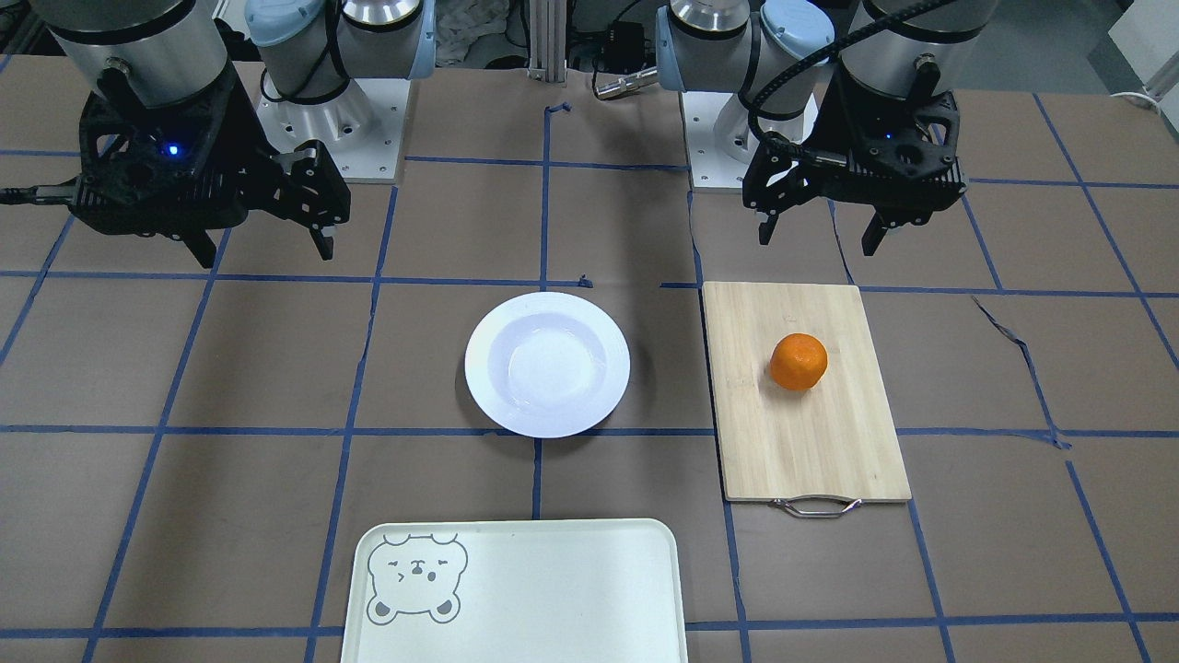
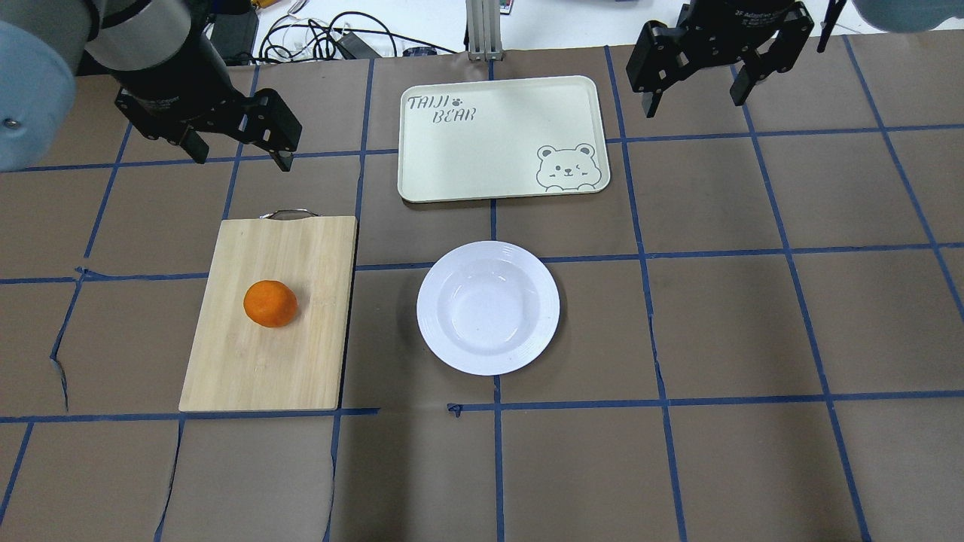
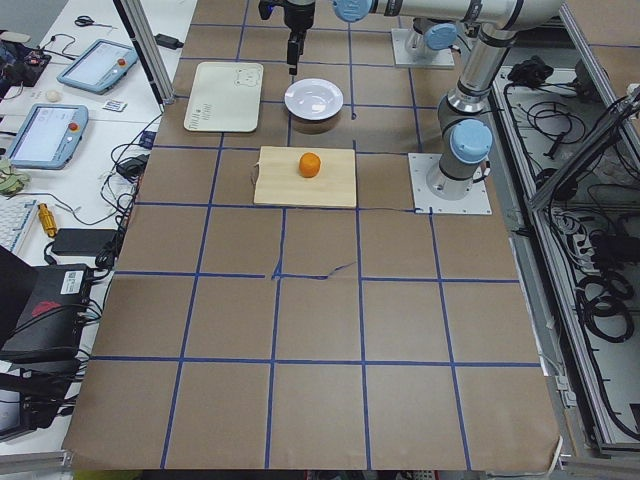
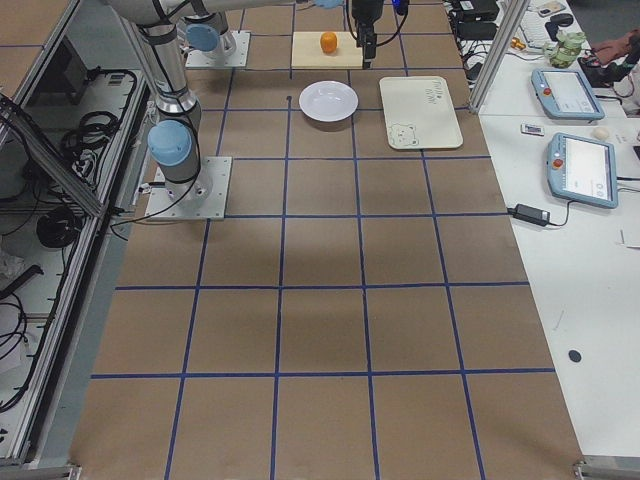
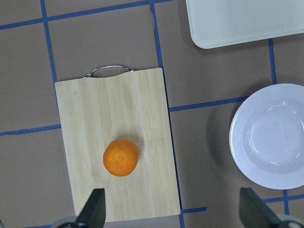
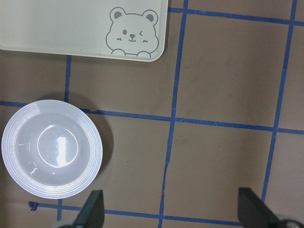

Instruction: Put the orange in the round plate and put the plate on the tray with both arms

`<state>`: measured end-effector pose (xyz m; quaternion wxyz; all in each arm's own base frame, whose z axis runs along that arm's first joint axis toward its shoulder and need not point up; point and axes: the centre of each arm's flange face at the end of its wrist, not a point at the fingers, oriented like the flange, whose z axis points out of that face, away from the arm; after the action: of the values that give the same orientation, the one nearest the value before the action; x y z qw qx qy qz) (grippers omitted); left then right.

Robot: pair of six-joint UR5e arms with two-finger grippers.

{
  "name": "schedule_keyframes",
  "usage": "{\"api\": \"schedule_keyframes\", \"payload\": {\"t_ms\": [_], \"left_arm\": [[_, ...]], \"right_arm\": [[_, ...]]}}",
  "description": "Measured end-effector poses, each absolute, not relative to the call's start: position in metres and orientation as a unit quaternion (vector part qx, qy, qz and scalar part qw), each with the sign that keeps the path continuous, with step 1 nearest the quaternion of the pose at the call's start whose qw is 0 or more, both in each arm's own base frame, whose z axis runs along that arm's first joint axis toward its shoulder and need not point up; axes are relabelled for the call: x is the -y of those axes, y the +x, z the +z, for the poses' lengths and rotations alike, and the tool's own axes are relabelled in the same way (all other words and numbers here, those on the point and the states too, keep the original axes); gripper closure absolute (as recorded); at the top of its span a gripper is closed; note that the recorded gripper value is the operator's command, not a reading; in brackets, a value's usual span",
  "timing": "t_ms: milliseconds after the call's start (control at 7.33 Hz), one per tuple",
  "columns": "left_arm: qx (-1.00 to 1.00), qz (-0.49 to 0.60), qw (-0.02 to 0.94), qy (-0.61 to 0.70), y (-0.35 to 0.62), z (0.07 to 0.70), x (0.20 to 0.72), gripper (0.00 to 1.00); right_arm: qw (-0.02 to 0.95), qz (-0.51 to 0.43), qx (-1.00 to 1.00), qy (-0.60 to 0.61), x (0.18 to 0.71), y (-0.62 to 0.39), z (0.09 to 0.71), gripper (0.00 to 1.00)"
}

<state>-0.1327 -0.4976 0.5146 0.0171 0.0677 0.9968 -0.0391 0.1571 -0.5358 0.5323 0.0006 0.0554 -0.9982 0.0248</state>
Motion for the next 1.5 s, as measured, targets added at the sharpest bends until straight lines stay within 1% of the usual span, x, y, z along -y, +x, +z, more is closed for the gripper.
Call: {"api": "schedule_keyframes", "payload": {"t_ms": [1500], "left_arm": [[-0.997,-0.038,0.018,0.061,-0.1268,0.5145,0.4987,0.0]], "right_arm": [[0.0,0.029,0.998,0.054,0.536,0.1569,0.5338,0.0]]}}
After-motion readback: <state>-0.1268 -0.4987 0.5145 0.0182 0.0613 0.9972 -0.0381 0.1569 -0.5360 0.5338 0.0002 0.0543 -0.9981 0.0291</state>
